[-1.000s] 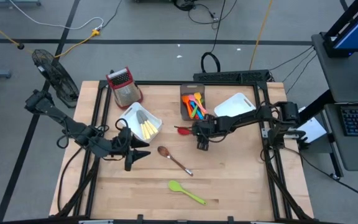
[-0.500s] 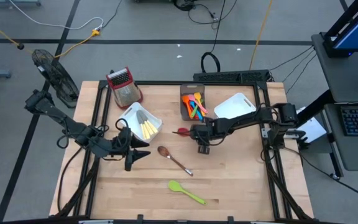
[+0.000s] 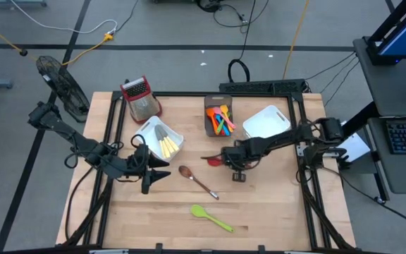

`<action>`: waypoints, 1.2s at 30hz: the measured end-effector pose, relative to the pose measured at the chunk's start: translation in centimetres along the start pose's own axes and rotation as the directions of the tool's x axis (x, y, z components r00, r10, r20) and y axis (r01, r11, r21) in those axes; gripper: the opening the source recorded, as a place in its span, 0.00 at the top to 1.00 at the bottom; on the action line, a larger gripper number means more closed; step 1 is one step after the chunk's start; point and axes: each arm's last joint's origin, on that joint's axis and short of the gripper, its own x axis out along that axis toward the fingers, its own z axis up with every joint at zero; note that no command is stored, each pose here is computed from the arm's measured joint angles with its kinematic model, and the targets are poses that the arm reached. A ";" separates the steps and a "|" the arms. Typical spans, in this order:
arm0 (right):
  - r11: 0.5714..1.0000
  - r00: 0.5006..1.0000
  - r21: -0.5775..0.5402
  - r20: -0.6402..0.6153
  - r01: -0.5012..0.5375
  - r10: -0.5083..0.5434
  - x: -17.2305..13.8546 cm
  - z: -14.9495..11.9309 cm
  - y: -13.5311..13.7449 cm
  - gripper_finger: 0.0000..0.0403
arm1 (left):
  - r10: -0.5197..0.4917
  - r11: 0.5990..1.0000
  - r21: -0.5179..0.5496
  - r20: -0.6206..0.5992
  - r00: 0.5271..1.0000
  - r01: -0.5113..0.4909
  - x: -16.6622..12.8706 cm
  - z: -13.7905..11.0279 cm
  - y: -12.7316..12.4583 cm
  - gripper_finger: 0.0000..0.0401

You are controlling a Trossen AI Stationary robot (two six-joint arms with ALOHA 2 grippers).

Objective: Pick & Place Kitchen Items
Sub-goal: Put the red serving spoon into the right white bin

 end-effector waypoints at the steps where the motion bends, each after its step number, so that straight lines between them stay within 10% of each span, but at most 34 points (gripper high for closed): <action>1: 1.000 1.000 -0.006 0.014 -0.014 0.014 -0.6 -0.1 0.3 0.92 | 0.000 1.000 0.000 0.000 1.000 0.000 0.0 0.0 0.0 0.50; 14: 0.926 0.941 0.247 0.257 -0.284 0.220 -8.0 -0.7 0.6 0.96 | 0.003 0.996 0.092 -0.001 1.000 -0.002 0.0 0.0 0.0 0.50; 23: 0.613 0.831 0.566 0.439 -0.551 0.342 -12.4 -1.4 0.1 0.96 | 0.027 0.987 0.157 0.013 1.000 -0.029 0.0 0.0 0.1 0.50; 36: 0.266 0.795 0.749 0.566 -0.606 0.217 -16.3 -3.8 -2.0 0.96 | 0.182 0.952 0.254 -0.019 0.983 -0.172 -0.8 0.4 2.5 0.50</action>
